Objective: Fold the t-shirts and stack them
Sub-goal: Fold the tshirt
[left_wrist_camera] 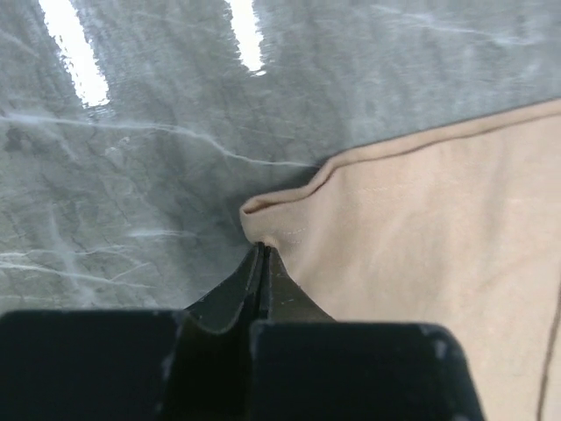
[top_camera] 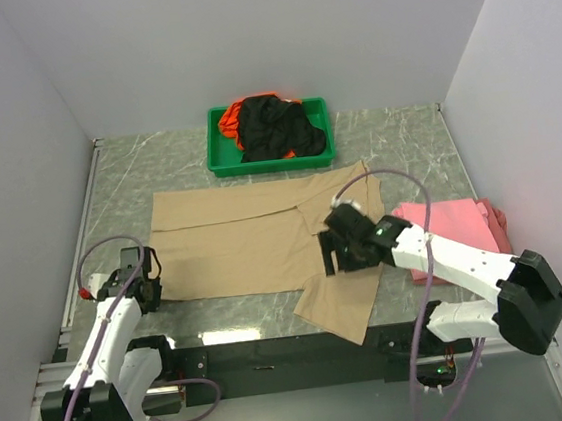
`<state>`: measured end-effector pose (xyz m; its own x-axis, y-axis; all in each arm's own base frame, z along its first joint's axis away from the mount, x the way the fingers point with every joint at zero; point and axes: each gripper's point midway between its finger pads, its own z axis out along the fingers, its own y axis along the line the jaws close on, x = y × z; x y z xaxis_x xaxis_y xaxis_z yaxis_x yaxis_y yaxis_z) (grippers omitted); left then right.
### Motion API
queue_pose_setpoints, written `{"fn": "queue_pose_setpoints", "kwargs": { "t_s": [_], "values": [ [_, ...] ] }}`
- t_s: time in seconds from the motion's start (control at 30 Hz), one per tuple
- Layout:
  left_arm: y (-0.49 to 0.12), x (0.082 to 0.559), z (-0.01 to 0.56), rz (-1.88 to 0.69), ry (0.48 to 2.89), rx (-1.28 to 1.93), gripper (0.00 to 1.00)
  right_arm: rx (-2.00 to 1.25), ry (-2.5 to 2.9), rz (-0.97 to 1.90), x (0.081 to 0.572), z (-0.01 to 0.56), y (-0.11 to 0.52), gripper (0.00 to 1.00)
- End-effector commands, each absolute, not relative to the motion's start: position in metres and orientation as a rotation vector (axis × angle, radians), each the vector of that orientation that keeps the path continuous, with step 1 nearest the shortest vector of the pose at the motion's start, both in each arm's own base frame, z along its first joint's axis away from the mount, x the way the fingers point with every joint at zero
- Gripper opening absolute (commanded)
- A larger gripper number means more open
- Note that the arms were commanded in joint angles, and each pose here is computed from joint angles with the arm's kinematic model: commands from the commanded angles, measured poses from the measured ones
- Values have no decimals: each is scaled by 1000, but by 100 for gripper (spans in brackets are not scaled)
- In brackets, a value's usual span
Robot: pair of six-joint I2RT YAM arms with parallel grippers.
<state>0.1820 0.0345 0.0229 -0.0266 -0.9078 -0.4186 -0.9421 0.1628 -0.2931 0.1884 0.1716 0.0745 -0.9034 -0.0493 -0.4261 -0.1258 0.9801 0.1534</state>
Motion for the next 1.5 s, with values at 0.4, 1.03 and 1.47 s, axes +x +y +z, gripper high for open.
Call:
{"fn": "queue_pose_setpoints", "kwargs": {
  "t_s": [0.4, 1.03, 1.47],
  "values": [
    [34, 206, 61, -50, 1882, -1574, 1, -925, 2845, 183, 32, 40, 209, 72],
    [34, 208, 60, -32, 1911, -1558, 1, -825, 2817, -204, 68, 5, 182, 0],
    [30, 220, 74, -66, 1925, -1522, 1, -449, 2665, -148, 150, 73, 165, 0]
  ]
}}
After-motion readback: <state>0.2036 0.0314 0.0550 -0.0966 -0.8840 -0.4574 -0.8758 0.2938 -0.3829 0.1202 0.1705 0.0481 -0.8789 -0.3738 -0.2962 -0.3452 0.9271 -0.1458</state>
